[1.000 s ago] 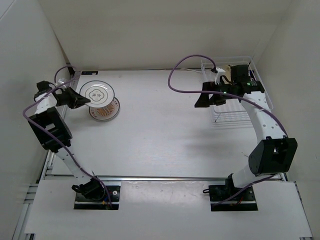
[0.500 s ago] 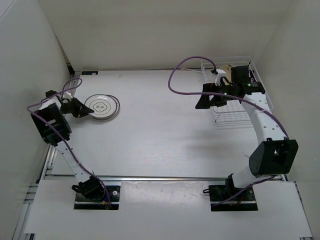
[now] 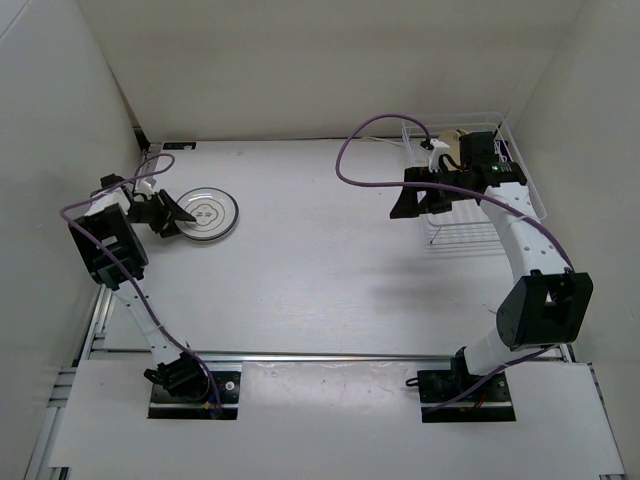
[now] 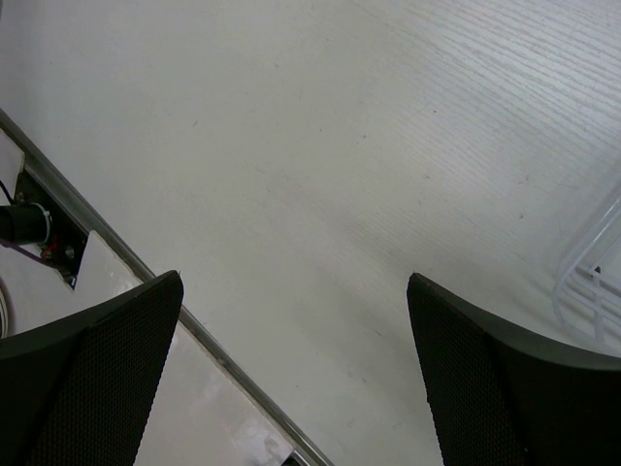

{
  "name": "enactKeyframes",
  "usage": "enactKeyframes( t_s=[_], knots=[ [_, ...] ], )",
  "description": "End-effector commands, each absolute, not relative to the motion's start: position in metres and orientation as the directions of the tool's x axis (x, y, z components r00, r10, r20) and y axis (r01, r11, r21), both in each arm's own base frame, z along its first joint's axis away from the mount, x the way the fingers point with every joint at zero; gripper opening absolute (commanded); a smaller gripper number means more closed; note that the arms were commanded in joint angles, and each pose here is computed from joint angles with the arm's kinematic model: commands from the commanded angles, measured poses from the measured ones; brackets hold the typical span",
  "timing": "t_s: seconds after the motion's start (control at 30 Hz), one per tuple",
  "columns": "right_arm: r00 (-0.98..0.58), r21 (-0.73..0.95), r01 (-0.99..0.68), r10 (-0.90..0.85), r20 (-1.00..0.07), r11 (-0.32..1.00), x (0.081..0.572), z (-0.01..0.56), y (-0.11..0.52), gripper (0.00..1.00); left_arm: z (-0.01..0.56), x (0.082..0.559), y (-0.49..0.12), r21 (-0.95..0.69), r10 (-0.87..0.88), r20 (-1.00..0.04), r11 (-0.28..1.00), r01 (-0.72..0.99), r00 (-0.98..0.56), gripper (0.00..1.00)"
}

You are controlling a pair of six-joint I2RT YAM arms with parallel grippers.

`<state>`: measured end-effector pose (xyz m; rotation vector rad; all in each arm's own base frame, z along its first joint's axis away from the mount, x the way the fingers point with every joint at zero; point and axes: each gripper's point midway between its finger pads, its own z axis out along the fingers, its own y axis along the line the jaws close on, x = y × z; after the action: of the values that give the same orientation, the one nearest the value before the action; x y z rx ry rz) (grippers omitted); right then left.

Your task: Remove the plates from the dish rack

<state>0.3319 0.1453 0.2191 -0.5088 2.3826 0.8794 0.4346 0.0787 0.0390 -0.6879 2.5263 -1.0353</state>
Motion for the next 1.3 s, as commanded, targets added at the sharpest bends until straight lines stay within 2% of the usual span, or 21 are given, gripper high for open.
enactKeyframes(
  t_s=[0.0,0.2,0.47,0.8,0.93,0.97,1.0,1.13,1.27],
  knots=[
    [-0.73,0.449,-0.564,-0.165,-0.663,0.693,0.34,0.238,0.148,0.99,0.057,0.437,0.088,-0.648,-0.507,-0.203,0.711,-0.273,-0.837,0.57],
    [-0.723,0.462,-0.58,-0.161,-0.672,0.671,0.339,0.242,0.152,0.99,0.078,0.438,0.086,-0.584,-0.479,-0.272,0.771,-0.252,-0.835,0.65],
    [-0.734,0.483,-0.578,-0.161,-0.66,0.657,0.329,0.237,0.154,0.99,0.094,0.439,0.107,-0.377,-0.433,-0.378,0.879,-0.291,-0.819,0.72],
    [-0.729,0.471,-0.578,-0.162,-0.666,0.666,0.33,0.237,0.153,0.99,0.102,0.433,0.122,-0.137,-0.358,-0.427,0.933,-0.333,-0.83,0.71],
    [-0.707,0.313,-0.445,-0.115,-0.698,0.839,0.363,0.233,0.117,0.99,0.138,0.428,0.128,-0.084,-0.347,-0.506,0.931,-0.355,-0.79,0.73],
    [-0.696,0.196,-0.331,-0.098,-0.711,0.923,0.38,0.228,0.09,0.99,0.148,0.427,0.123,-0.106,-0.343,-0.522,0.934,-0.34,-0.781,0.73],
    [-0.682,0.132,-0.268,-0.091,-0.726,0.954,0.389,0.231,0.072,0.99,0.162,0.426,0.119,-0.124,-0.338,-0.547,0.937,-0.325,-0.766,0.73],
    [-0.615,-0.051,-0.115,-0.111,-0.78,0.992,0.42,0.255,0.021,0.99,0.247,0.412,0.098,-0.182,-0.29,-0.703,0.956,-0.229,-0.65,0.73],
    [-0.578,-0.096,-0.055,-0.11,-0.809,0.994,0.445,0.275,-0.011,0.99,0.294,0.395,0.063,-0.157,-0.174,-0.8,0.984,-0.079,-0.575,0.74]
  ],
)
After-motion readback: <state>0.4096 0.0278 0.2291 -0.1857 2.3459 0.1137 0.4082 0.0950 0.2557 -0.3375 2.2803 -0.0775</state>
